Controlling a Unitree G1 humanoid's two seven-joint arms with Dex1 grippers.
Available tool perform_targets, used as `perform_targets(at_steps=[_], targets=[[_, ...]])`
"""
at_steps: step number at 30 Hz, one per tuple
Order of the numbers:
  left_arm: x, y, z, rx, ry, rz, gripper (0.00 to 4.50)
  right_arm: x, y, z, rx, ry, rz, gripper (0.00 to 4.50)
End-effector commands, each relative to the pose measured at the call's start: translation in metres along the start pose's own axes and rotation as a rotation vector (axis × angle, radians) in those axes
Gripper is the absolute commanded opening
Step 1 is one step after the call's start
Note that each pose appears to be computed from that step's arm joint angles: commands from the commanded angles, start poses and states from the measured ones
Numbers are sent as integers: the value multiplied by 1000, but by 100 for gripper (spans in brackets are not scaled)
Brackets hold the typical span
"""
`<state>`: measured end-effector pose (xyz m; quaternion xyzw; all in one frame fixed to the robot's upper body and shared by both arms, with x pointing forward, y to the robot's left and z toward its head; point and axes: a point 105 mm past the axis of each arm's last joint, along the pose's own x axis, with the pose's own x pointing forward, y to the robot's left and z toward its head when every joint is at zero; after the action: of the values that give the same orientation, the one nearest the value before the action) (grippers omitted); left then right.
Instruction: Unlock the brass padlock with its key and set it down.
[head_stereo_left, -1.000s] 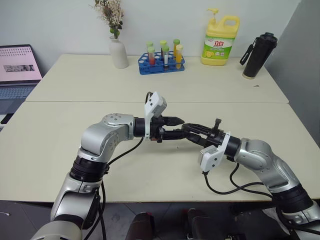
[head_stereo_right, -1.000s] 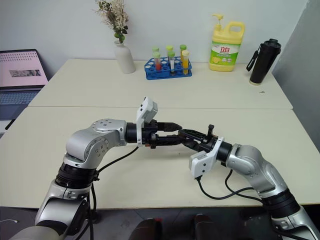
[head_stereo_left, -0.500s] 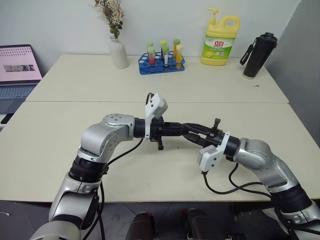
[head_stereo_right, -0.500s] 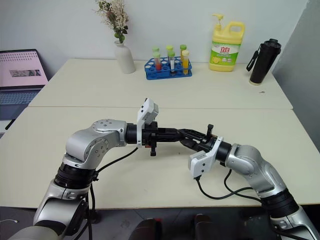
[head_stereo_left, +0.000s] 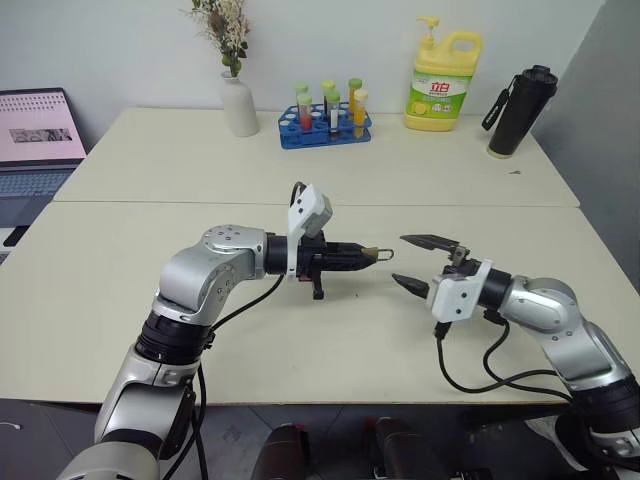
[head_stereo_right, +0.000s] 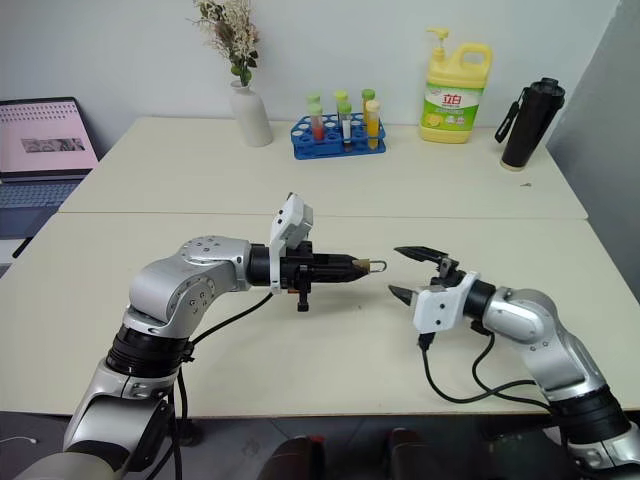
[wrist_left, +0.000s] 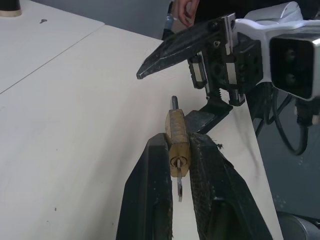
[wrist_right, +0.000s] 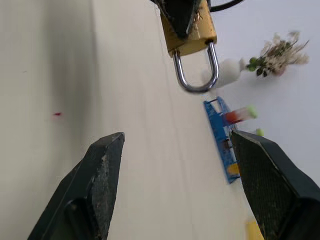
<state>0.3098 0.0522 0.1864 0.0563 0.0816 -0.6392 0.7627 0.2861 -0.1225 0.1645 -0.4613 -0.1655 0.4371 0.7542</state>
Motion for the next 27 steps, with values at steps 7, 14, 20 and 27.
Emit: perform_targets(at_steps=[7, 14, 20, 27], targets=[[0, -2, 10, 55, -10, -42, 16, -10, 2, 48, 337, -131, 161, 32], [1, -16, 7, 67, 5, -112, 16, 7, -12, 57, 450, -173, 135, 0], [-1, -23, 7, 74, 5, -141, 16, 7, -17, 49, 450, -147, 140, 0], [-3, -27, 7, 77, 7, -158, 16, 9, -17, 39, 434, -138, 164, 0]])
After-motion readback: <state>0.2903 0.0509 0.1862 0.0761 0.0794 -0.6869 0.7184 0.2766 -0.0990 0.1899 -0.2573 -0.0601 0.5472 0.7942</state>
